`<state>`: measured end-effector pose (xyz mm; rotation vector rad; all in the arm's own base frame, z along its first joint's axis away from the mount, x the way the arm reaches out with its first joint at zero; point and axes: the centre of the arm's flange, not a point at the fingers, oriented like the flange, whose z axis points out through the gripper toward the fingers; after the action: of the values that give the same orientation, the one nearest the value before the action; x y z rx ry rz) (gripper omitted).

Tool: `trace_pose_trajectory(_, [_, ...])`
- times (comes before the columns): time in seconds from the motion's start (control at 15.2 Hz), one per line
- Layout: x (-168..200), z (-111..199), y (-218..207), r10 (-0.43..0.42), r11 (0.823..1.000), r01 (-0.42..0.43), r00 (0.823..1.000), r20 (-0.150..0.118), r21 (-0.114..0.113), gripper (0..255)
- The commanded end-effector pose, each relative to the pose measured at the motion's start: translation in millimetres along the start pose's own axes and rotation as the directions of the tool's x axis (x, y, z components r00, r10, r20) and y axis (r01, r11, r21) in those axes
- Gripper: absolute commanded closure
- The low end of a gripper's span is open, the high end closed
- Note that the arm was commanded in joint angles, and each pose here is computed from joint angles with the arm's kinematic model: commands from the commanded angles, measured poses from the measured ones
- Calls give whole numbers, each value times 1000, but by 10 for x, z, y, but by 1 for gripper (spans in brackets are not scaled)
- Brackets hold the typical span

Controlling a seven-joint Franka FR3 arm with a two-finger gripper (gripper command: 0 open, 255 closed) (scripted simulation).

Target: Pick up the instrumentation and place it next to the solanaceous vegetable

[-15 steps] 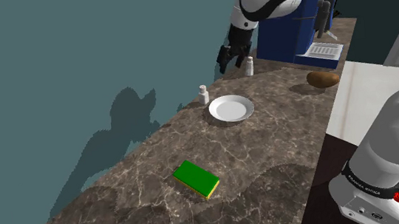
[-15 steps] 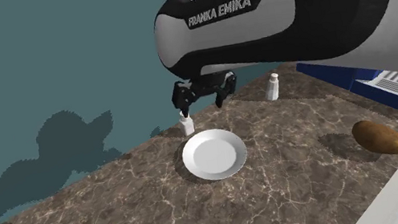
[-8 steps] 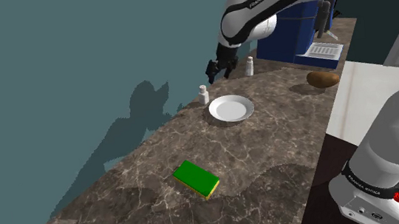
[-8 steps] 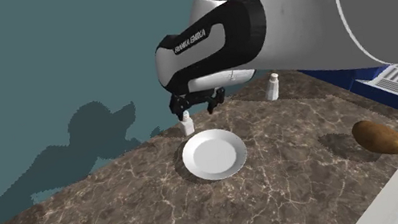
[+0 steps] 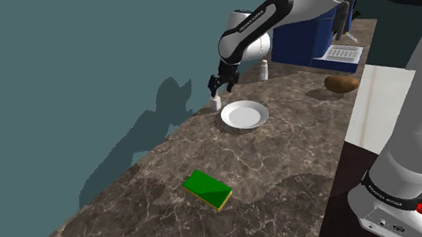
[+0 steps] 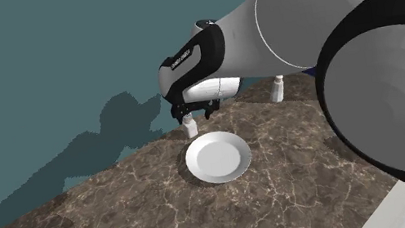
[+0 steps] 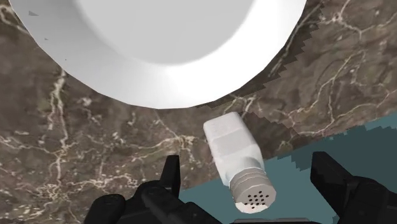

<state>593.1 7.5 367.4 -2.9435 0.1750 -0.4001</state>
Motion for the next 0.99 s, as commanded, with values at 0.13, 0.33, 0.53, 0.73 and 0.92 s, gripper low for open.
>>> trace_pose_trajectory(0.13, [32, 232, -4, 4, 1000, -4, 1000, -2, 1, 0])
trace_pose_trajectory(0.33, [33, 390, -4, 4, 1000, -4, 1000, -2, 1, 0])
trace_pose_trajectory(0.53, [33, 473, -4, 4, 1000, -4, 1000, -2, 1, 0])
trace_pose_trajectory(0.73, [33, 474, -4, 4, 1000, -4, 1000, -2, 1, 0])
trace_pose_trajectory(0.92, [33, 473, -4, 4, 1000, -4, 1000, -2, 1, 0])
